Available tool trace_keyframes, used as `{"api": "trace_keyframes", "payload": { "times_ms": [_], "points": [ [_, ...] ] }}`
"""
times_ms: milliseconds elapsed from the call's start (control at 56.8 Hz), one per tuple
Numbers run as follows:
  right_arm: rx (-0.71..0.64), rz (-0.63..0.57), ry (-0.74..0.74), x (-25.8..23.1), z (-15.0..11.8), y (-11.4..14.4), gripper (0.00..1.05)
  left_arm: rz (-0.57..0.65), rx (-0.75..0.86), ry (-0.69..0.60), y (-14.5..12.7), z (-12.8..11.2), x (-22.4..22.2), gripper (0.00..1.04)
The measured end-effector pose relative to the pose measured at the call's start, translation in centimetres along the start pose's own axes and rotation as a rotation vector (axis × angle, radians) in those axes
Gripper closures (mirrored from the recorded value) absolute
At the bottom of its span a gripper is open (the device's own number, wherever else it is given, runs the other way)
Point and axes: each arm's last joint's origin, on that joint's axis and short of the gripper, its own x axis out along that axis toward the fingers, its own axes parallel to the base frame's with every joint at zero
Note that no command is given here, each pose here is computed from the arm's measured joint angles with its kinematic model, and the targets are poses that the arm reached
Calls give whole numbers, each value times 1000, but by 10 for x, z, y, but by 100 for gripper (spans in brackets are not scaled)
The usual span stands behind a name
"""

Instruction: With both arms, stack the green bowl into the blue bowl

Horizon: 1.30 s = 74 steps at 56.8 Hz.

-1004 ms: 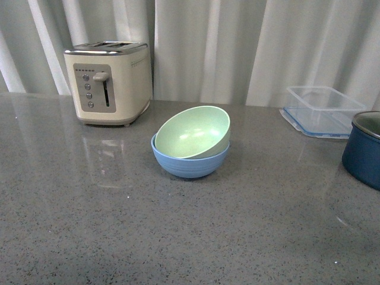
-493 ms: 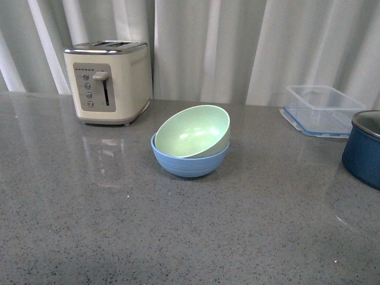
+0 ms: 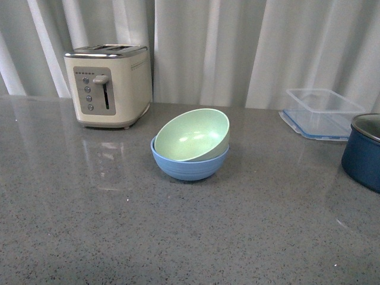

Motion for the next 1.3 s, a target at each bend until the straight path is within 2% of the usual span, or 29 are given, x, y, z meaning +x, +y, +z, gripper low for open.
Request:
{"api": "trace_keyframes", "payload": {
  "times_ms": [845,933,1215,1303],
  "points": [
    [-2,1,23,-23,-3,0,103,0,0,0,0,0,0,7],
    [-3,2,-3,-28,-2,0,85,0,0,0,0,0,0,7],
    [-3,2,0,-28,-2,0,40,0,0,0,0,0,0,7],
    [-2,2,0,-28,-2,0,23,0,0,0,0,0,0,7]
  ]
}}
